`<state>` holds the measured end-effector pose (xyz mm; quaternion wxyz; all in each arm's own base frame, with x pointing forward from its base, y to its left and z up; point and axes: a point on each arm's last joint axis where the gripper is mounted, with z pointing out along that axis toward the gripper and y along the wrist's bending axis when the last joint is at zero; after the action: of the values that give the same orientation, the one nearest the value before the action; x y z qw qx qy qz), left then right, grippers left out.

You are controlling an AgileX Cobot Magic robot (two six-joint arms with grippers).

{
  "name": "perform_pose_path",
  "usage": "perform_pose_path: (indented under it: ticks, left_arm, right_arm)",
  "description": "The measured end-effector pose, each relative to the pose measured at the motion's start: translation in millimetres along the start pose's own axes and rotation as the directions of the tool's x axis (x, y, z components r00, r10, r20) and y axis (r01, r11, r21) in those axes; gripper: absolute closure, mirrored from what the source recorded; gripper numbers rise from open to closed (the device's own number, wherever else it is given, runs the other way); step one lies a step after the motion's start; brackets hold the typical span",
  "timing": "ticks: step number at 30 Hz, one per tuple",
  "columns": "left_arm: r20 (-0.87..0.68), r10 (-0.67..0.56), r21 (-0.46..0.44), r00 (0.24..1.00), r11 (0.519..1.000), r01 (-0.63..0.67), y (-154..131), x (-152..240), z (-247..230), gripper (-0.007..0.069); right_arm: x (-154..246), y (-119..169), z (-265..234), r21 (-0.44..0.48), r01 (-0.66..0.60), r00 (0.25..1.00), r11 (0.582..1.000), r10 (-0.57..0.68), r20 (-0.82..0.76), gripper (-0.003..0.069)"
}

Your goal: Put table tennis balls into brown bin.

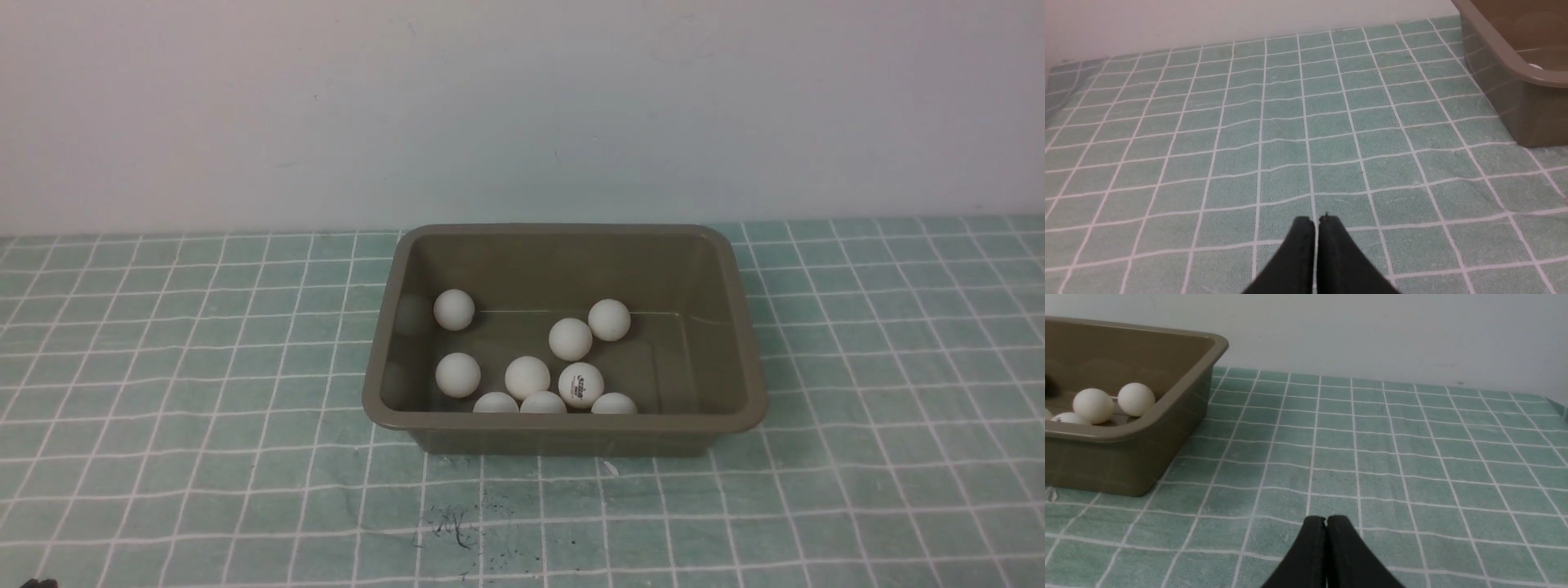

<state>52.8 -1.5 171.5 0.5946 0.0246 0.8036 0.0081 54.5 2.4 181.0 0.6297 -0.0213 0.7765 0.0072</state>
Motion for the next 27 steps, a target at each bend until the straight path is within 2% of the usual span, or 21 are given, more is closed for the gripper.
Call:
perform_pose_path:
  ticks: [27]
  left_arm:
    - [0.0, 0.0, 0.0, 1.0, 1.0, 0.0, 0.0, 0.0, 0.0, 0.063]
  right_arm:
    - [0.1, 0.0, 0.0, -0.001, -0.006, 1.0, 1.0, 0.006, 0.0, 0.0673]
